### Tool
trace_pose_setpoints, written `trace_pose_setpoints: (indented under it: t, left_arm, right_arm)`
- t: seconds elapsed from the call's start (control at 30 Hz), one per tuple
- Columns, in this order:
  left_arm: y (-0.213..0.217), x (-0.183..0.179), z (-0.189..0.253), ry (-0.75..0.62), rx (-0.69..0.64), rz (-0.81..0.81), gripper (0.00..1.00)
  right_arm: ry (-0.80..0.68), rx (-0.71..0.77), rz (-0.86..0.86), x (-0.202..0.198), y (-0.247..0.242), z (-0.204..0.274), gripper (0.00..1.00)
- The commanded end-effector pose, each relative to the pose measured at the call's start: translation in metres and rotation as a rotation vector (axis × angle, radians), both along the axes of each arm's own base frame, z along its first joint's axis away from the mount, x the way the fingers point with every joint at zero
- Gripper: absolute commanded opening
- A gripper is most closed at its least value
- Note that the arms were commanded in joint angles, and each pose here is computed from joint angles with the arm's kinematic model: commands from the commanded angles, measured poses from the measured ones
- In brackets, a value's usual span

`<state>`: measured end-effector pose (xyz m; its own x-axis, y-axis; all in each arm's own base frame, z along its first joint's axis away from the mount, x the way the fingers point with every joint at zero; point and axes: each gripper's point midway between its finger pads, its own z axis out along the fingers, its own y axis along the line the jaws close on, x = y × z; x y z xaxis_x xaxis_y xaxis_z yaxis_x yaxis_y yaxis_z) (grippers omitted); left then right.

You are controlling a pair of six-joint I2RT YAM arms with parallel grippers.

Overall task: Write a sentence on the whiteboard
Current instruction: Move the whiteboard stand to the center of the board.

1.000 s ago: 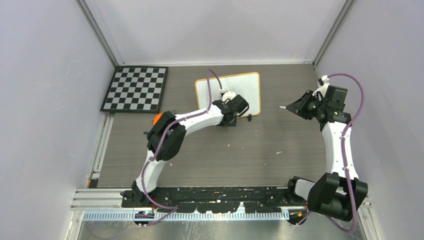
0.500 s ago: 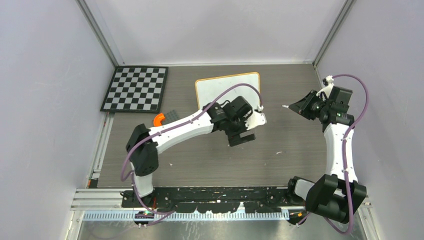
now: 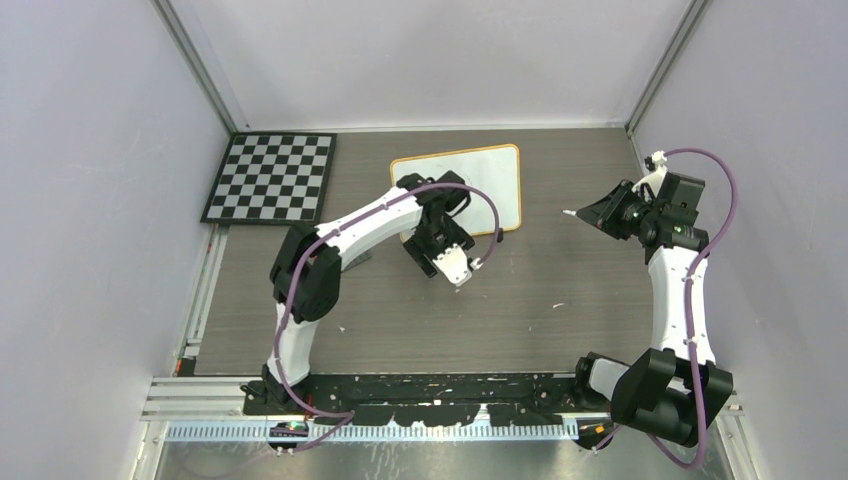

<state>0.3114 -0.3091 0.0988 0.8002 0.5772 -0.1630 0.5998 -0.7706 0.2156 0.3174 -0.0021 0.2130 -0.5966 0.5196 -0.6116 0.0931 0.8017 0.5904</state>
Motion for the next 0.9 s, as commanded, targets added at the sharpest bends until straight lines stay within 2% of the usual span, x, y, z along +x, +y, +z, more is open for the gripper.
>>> trace_pose_setpoints:
  t: [0.0,0.2,0.5,0.77,0.87]
  left_arm:
    - [-0.028,0.001,-0.009,-0.015,-0.035,-0.273,0.68]
    - [-0.048,0.026,-0.03,-0.066,-0.034,-0.313,0.51]
    - [-0.03,0.053,-0.057,-0.099,0.068,-0.33,0.45]
    - [-0.024,0.063,-0.056,-0.103,0.072,-0.314,0.36]
    - [-0.023,0.063,-0.055,-0.113,0.08,-0.319,0.25]
  right_arm:
    - [-0.082,-0.02,0.01,0.005,-0.001,0.024,0.0]
    - [-0.074,-0.02,0.014,0.005,-0.001,0.02,0.0]
    - [-0.068,-0.018,0.017,0.004,-0.002,0.018,0.0]
    - [-0.066,-0.013,0.017,0.005,-0.001,0.017,0.0]
    - [-0.064,-0.012,0.017,0.005,-0.001,0.017,0.0]
